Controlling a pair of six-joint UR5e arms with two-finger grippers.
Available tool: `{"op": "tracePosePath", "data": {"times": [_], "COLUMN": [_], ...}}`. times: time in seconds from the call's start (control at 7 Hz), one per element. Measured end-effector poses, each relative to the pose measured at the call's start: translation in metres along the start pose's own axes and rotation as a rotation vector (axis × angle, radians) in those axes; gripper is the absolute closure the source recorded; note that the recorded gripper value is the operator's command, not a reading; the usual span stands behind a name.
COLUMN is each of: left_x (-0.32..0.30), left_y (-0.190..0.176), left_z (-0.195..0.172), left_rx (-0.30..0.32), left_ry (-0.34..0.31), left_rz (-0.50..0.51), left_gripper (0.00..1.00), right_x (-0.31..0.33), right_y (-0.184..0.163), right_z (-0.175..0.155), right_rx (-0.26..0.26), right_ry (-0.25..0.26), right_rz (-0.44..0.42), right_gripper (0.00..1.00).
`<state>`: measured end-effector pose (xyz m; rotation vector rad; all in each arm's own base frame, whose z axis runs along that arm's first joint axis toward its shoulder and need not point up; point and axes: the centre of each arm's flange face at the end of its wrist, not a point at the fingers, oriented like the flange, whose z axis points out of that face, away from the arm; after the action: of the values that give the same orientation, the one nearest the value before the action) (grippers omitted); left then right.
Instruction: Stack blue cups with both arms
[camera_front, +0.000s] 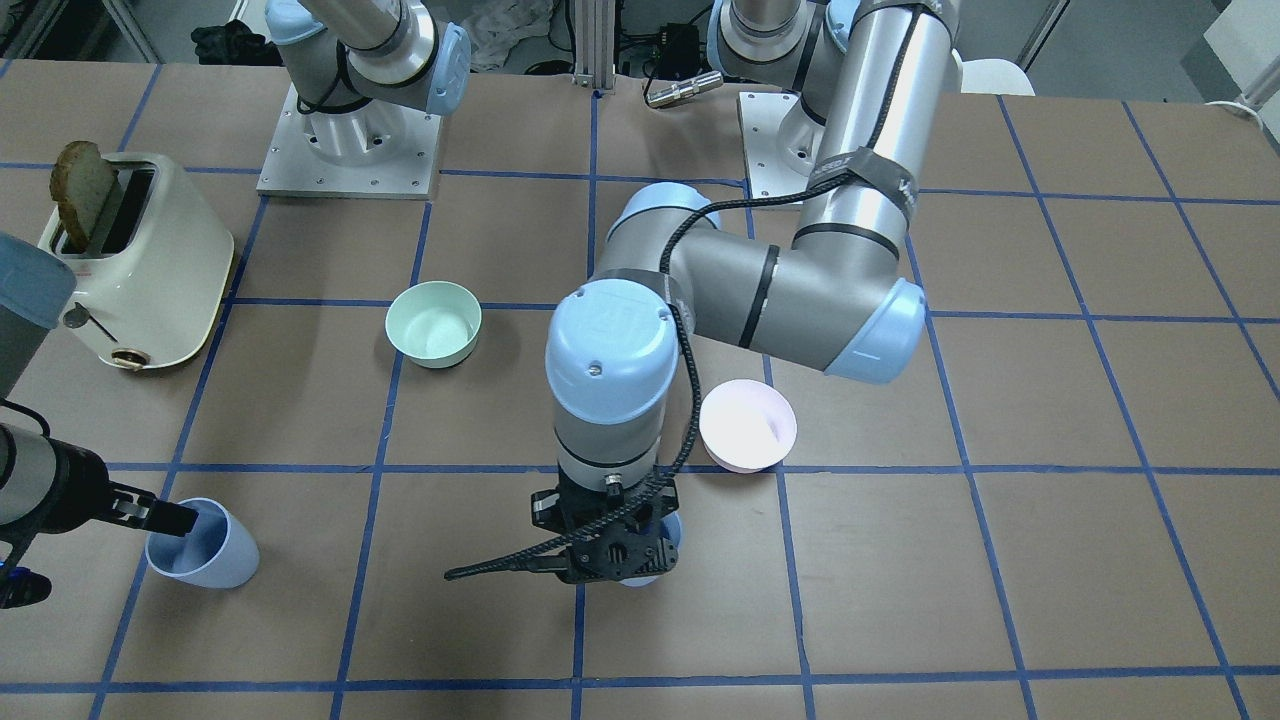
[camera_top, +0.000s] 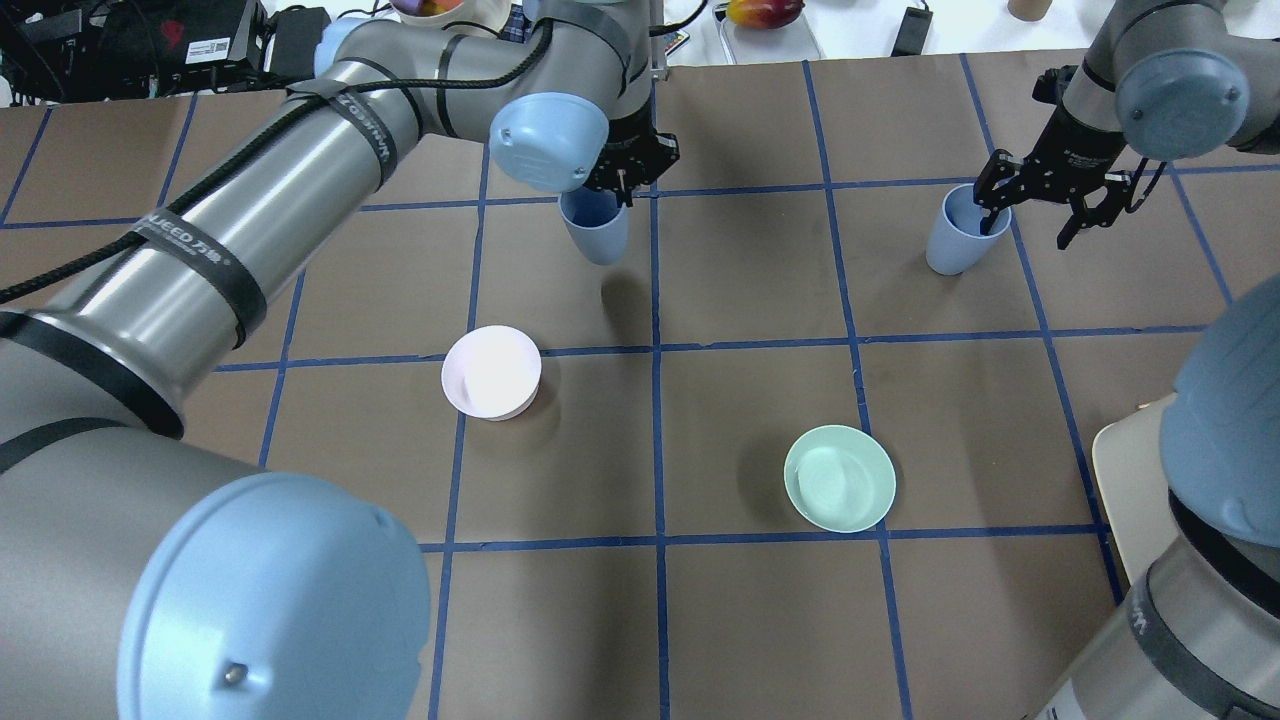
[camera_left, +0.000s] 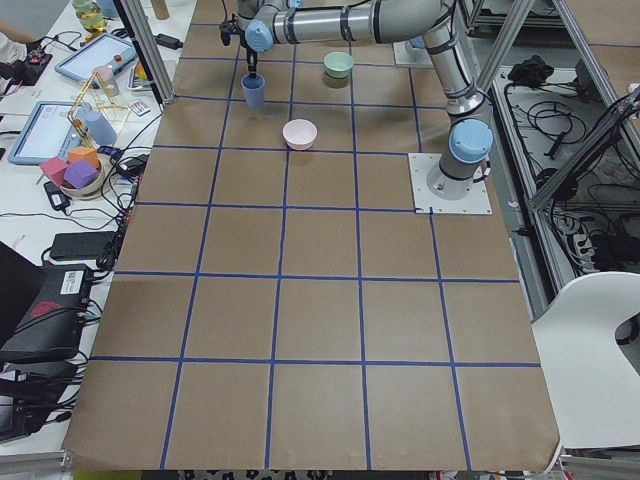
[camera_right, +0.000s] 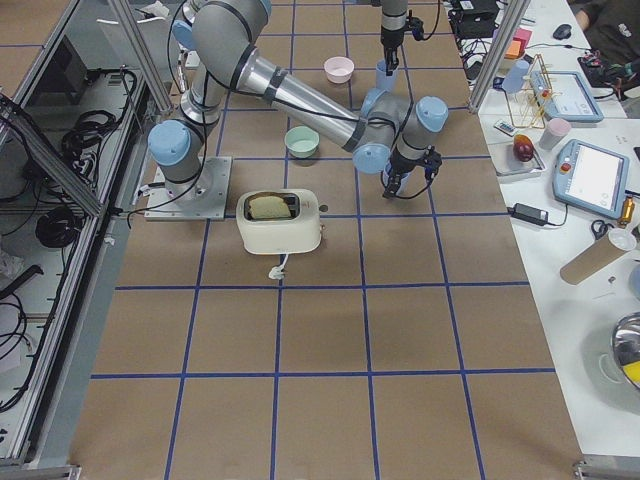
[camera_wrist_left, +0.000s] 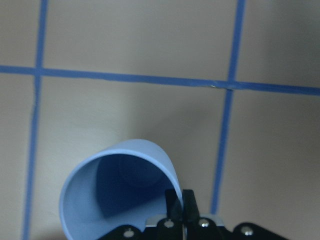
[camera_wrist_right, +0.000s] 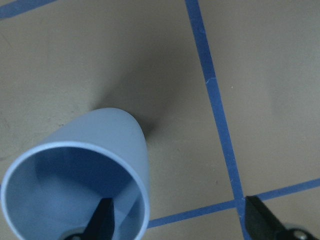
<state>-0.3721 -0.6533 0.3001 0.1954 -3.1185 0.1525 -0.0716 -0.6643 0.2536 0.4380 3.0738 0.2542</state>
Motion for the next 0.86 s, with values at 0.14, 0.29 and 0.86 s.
{"op": "tracePosePath", "data": {"times": [0.14, 0.29, 0.86], "left_x": [0.015, 0.021, 0.001], "left_y": [0.007, 0.010, 0.029], "left_z": [0.010, 0.018, -0.073], "left_rx": [0.001, -0.005, -0.090], "left_ry": [0.013, 0.020, 0.027], "left_rz": [-0.013, -0.015, -0.027], "left_gripper": [0.01, 0.00, 0.00], "right_x": [0.000, 0.000, -0.001], "right_y": [-0.001, -0.002, -0.002], "right_z": [0.004, 0.008, 0.007], "right_rx": [-0.006, -0.015, -0.025], "right_ry": [0.001, -0.001, -0.010], "right_rz": [-0.004, -0.012, -0.021], "right_gripper": [0.56, 0.74, 1.00]}}
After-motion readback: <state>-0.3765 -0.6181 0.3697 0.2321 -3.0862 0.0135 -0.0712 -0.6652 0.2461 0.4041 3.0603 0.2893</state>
